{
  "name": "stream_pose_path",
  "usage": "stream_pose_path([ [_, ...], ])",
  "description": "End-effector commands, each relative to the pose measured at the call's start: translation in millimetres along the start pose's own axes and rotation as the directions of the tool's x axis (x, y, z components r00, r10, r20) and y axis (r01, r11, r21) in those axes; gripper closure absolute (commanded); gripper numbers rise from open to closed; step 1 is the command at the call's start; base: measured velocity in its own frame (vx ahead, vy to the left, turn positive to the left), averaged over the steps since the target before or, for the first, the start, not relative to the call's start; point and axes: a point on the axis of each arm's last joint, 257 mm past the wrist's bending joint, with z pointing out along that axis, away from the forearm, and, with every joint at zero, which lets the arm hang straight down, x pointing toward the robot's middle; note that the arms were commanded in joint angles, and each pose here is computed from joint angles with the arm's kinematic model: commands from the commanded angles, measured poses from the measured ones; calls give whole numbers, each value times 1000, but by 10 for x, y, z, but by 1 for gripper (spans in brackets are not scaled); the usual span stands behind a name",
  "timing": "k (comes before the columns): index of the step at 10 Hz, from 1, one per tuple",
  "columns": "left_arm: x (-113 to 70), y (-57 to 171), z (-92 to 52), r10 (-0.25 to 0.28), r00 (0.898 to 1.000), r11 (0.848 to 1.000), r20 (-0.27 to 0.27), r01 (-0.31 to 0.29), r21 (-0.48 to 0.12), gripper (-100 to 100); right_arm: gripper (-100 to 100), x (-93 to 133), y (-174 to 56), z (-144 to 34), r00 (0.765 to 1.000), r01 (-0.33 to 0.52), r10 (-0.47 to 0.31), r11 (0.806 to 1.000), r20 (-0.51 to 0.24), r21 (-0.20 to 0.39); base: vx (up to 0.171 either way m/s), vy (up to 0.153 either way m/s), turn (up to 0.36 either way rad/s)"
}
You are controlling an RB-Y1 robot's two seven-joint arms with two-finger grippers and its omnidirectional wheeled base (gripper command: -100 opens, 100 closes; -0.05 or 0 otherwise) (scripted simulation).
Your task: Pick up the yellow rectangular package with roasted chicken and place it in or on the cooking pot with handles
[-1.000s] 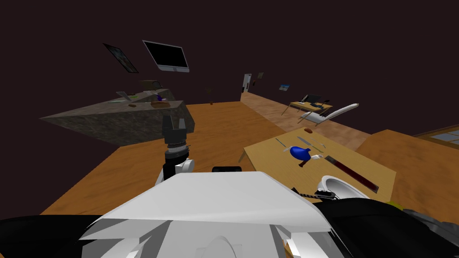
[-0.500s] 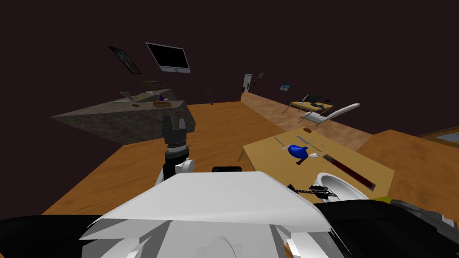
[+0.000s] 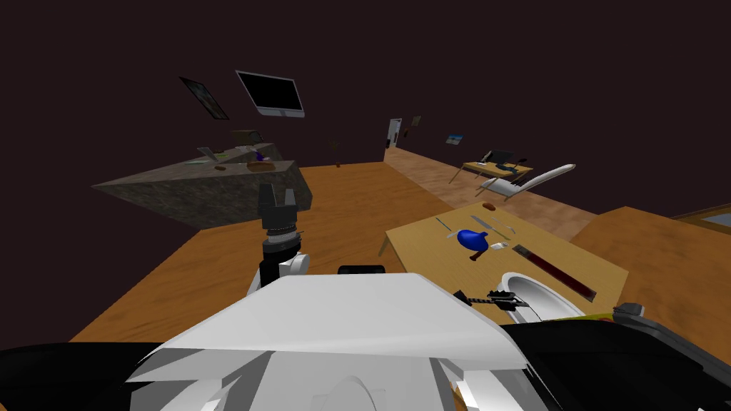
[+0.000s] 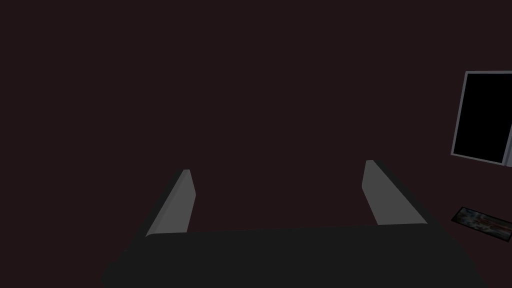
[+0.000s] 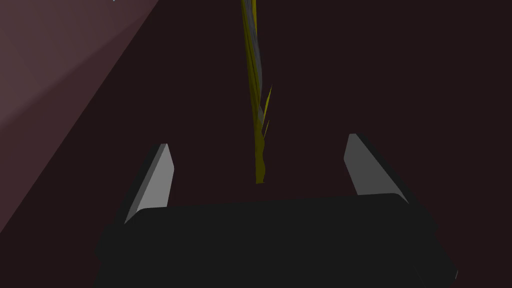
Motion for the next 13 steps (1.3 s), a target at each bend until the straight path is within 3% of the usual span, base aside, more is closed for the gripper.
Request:
stream_pose_path([
  [1, 0, 0, 0, 0, 1000, 1000, 0, 0, 0, 0, -100, 0, 0, 0, 1000, 0, 0, 1000, 0, 0, 0, 0, 0],
  [3, 0, 0, 0, 0, 1000, 1000, 0, 0, 0, 0, -100, 0, 0, 0, 1000, 0, 0, 1000, 0, 0, 0, 0, 0],
  [4, 0, 0, 0, 0, 1000, 1000, 0, 0, 0, 0, 0, 0, 0, 0, 1000, 0, 0, 1000, 0, 0, 0, 0, 0],
  [5, 0, 0, 0, 0, 1000, 1000, 0, 0, 0, 0, -100, -102, -21, 96, 1000, 1, -1, 1000, -6, 3, -14, 35, 47],
  [8, 0, 0, 0, 0, 1000, 1000, 0, 0, 0, 0, -100, -277, -50, 250, 1000, 3, -3, 1000, -16, 9, -15, 79, 34],
  [10, 0, 0, 0, 0, 1000, 1000, 0, 0, 0, 0, -100, -295, -32, 253, 1000, 4, -4, 1000, -15, 8, -6, 47, 18],
  [11, 0, 0, 0, 0, 1000, 1000, 0, 0, 0, 0, 0, -297, -33, 259, 1000, 3, -3, 1000, -17, 10, -1, 6, -2],
  [13, 0, 0, 0, 0, 1000, 1000, 0, 0, 0, 0, 0, -296, -33, 259, 1000, 3, -3, 1000, -17, 10, 0, 0, 0],
])
